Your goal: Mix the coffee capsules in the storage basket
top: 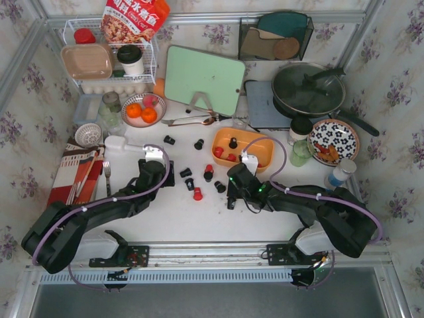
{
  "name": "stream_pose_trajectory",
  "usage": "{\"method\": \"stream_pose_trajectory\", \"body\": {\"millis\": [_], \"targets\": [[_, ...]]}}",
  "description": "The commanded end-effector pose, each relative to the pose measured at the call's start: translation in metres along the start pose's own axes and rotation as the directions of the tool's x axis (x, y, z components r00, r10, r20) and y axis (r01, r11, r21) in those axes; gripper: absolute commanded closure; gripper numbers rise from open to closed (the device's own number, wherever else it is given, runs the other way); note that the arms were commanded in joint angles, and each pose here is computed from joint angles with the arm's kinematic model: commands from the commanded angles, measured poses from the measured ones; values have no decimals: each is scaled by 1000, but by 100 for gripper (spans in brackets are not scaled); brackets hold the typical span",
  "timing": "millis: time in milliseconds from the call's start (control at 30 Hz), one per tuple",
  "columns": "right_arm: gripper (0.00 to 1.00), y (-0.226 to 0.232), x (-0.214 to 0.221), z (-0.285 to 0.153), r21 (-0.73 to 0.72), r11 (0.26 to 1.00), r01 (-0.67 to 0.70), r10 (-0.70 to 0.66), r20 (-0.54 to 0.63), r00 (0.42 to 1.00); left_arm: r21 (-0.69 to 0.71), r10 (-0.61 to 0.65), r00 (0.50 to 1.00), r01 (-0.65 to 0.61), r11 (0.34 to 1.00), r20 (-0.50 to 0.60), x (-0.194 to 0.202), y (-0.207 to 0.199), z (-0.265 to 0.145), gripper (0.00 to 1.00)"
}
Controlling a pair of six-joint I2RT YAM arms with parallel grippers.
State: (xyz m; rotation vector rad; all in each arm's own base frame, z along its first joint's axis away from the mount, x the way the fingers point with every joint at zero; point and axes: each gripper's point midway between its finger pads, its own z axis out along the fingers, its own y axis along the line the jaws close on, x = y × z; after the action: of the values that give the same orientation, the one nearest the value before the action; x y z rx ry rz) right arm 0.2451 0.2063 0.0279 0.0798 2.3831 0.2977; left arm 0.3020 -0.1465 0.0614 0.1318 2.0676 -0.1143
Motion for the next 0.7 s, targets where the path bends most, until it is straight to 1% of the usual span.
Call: {"method": "stream_pose_trajectory", "body": {"millis": [0,500,600,667], "targets": [[45,1,-2,0,6,1000,-13,13,11,1000,-3,-18,1000,18,1000,9,-4,-1,1,24],[47,-2,10,3,20,1000,15,-14,-22,1000,-2,-16,1000,16,1000,5,-4,-1,2,24],[54,-2,10,3,21,1000,17,-16,-20,1000,-2,-17,1000,17,1000,6,-4,-1,2,24],[56,-1,7,2,16,1000,14,-14,-13,1000,-2,-15,1000,15,1000,4,-4,-1,2,24]]}}
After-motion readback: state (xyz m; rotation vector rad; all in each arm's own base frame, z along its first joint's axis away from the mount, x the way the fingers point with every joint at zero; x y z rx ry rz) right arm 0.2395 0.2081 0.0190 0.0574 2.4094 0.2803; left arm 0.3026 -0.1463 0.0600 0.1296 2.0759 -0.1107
